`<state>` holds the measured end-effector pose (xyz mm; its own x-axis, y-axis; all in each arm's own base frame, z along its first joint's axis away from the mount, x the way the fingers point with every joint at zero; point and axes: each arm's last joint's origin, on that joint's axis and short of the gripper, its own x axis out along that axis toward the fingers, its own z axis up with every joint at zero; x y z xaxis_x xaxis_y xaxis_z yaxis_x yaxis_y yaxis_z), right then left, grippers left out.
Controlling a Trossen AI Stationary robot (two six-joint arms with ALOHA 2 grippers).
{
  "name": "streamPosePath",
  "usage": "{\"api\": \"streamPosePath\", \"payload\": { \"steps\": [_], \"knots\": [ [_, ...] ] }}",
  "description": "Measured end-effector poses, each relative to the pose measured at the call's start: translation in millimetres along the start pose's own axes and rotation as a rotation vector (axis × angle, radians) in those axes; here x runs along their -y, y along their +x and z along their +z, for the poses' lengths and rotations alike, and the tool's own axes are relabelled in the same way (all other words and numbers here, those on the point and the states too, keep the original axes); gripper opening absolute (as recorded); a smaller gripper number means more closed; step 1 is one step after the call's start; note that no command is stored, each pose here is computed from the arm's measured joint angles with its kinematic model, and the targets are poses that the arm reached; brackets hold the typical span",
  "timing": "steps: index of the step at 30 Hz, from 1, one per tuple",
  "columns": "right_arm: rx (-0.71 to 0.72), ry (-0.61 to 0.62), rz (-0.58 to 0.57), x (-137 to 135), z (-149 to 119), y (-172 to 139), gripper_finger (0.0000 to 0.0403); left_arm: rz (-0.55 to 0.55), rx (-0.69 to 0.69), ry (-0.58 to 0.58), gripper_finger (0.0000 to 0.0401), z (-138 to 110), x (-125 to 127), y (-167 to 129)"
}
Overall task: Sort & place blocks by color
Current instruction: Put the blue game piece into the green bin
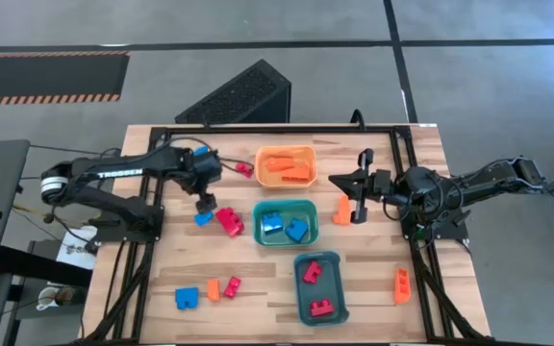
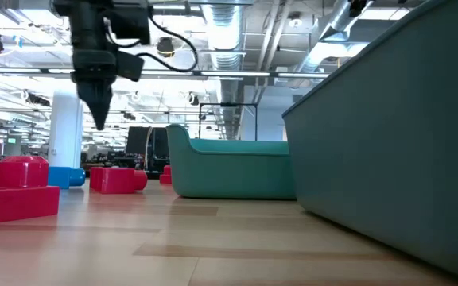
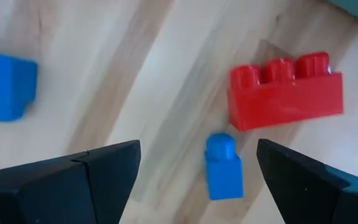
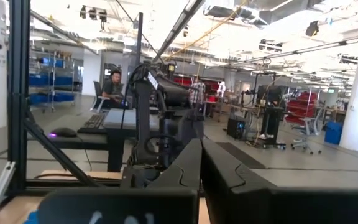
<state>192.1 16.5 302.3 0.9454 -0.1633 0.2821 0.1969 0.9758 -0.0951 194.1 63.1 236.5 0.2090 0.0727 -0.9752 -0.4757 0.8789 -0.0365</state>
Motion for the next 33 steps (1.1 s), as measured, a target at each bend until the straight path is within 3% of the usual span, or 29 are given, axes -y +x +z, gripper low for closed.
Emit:
{"api": "streamPosePath", "payload": {
  "steps": [6,16,25,33],
  "knots": [
    [0.0,0.014,0.003,-0.4,0.0,-0.1,0.0044,-0.014,0.034,-0.093,0.0307,-26.7,-0.7,9.5],
    [0.001,0.029,0.0,0.1,0.1,0.0,0.0051,-0.005,-0.046,-0.22,0.0306,-62.8,-2.7,41.0],
    [0.003,0.029,-0.001,0.2,0.3,0.0,0.0051,-0.052,0.028,-0.217,0.0306,-62.2,9.4,50.3],
    [0.002,0.029,-0.003,0.2,0.2,0.0,0.0051,-0.041,0.011,-0.236,0.0306,-67.1,18.9,63.1]
  ]
}}
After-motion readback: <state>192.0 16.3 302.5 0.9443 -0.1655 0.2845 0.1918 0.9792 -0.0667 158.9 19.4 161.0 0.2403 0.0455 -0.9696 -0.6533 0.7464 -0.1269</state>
